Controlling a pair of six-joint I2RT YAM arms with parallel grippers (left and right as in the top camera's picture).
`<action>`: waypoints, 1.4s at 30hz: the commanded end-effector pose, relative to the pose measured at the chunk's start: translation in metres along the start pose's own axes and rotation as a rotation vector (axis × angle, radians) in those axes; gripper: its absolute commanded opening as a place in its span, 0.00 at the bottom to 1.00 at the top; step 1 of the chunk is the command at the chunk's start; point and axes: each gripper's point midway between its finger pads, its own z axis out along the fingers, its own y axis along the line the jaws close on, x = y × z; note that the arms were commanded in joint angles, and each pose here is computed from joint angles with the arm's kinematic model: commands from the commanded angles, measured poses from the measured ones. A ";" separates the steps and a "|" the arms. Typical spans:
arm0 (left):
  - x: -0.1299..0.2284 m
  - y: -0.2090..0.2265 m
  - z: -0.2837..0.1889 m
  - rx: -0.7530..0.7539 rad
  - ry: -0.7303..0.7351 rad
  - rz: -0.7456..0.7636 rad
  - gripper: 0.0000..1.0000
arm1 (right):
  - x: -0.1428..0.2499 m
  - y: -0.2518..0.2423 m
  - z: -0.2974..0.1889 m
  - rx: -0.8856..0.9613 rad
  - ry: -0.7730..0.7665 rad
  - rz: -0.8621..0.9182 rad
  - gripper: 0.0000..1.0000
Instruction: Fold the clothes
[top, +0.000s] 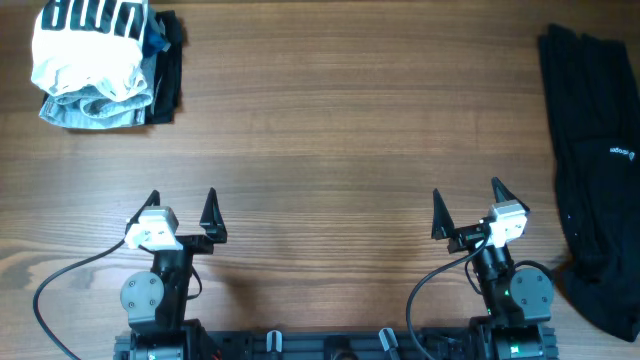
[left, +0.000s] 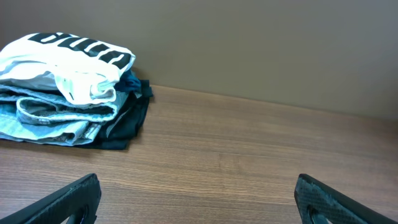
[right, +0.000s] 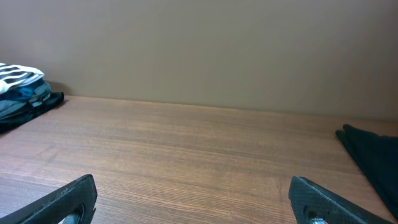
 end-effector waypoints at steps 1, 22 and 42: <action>0.001 0.003 0.000 -0.015 -0.001 -0.007 1.00 | -0.002 0.002 0.000 -0.009 -0.009 -0.018 1.00; -0.016 -0.032 -0.003 0.172 0.021 -0.062 1.00 | -0.074 -0.008 -0.012 0.046 -0.199 0.072 1.00; -0.038 -0.042 0.102 0.102 0.873 -0.301 1.00 | -0.088 -0.058 0.202 0.077 0.616 0.065 1.00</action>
